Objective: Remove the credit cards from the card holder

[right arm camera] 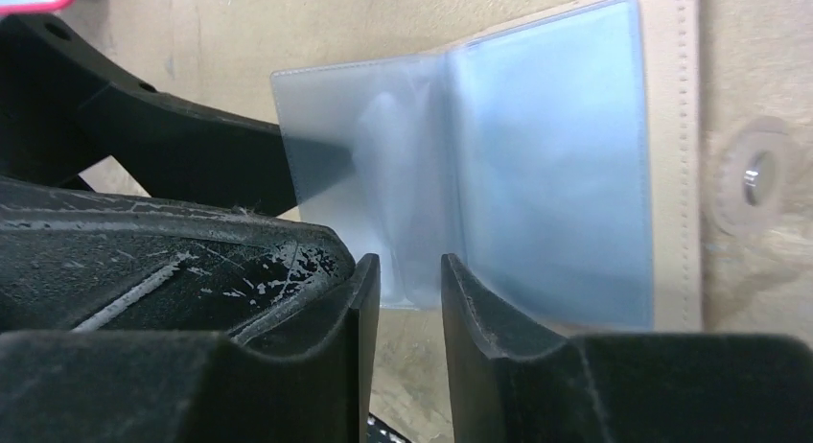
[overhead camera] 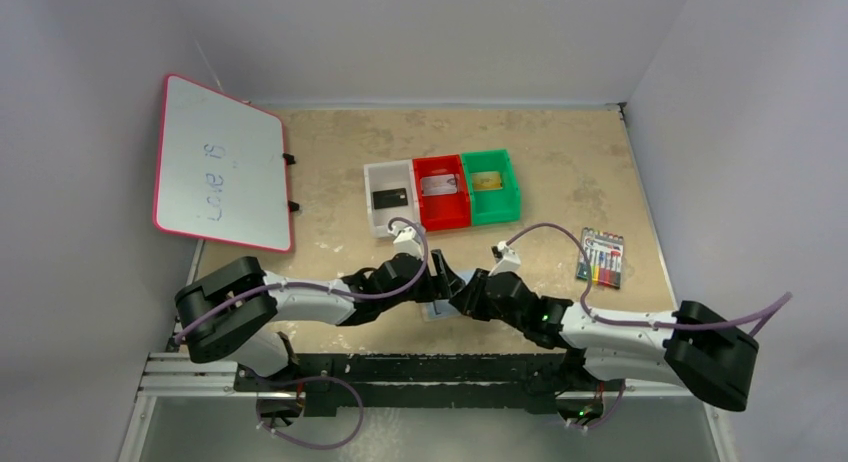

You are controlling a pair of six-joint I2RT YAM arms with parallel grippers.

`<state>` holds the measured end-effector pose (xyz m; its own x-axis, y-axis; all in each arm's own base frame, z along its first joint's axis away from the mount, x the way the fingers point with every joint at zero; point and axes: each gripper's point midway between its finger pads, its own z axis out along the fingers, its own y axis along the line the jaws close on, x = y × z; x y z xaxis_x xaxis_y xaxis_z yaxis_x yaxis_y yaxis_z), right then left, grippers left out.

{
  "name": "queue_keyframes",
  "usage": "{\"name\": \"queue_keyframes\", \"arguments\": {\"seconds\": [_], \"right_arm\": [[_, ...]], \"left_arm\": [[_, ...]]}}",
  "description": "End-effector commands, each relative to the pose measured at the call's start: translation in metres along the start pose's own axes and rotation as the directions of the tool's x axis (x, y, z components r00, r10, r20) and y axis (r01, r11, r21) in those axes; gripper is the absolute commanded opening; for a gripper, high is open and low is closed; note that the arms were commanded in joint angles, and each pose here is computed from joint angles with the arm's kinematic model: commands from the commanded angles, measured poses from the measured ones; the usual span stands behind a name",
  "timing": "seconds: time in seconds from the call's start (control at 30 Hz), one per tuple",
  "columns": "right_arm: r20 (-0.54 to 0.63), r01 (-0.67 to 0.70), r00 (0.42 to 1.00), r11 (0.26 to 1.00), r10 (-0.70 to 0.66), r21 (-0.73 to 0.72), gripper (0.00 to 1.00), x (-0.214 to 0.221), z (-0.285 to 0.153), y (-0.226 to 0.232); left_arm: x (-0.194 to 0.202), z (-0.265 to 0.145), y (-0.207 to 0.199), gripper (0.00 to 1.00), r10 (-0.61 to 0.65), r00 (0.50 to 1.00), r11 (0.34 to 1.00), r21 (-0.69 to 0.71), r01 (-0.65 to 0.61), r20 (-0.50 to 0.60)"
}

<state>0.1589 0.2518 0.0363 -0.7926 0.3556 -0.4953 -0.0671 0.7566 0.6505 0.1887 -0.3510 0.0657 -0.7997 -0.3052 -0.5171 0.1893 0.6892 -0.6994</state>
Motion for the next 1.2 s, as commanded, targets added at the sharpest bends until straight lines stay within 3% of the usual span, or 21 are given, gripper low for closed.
{"name": "queue_keyframes", "arguments": {"seconds": [0.0,0.33,0.5,0.7,0.93,1.17], "right_arm": [[0.079,-0.063,0.995,0.995,0.057,0.081,0.34,-0.024,-0.012,-0.001],[0.241,-0.213,0.961,0.914,0.134,0.345,0.34,-0.055,-0.051,-0.043],[0.315,-0.25,0.941,0.887,0.127,0.388,0.3,-0.074,-0.069,-0.044],[0.358,-0.285,0.922,0.887,0.15,0.364,0.27,-0.083,-0.083,-0.045],[0.377,-0.304,0.907,0.911,0.188,0.278,0.26,-0.091,-0.099,-0.038],[0.338,-0.26,0.921,0.953,0.195,0.157,0.26,-0.087,-0.097,-0.022]], "left_arm": [[-0.016,0.001,-0.041,0.69,-0.034,0.999,0.993,0.115,0.029,0.043],[-0.011,0.009,-0.064,0.65,-0.017,1.0,0.988,0.156,0.014,0.015],[-0.003,0.022,-0.068,0.64,-0.015,1.0,0.987,0.161,0.016,-0.007],[0.011,0.041,-0.074,0.62,-0.038,0.998,0.983,0.175,0.046,-0.047],[0.028,0.055,-0.052,0.6,-0.058,0.994,0.994,0.084,0.066,-0.092],[-0.001,0.034,-0.088,0.61,-0.017,1.0,0.987,0.159,0.017,0.0]]}}
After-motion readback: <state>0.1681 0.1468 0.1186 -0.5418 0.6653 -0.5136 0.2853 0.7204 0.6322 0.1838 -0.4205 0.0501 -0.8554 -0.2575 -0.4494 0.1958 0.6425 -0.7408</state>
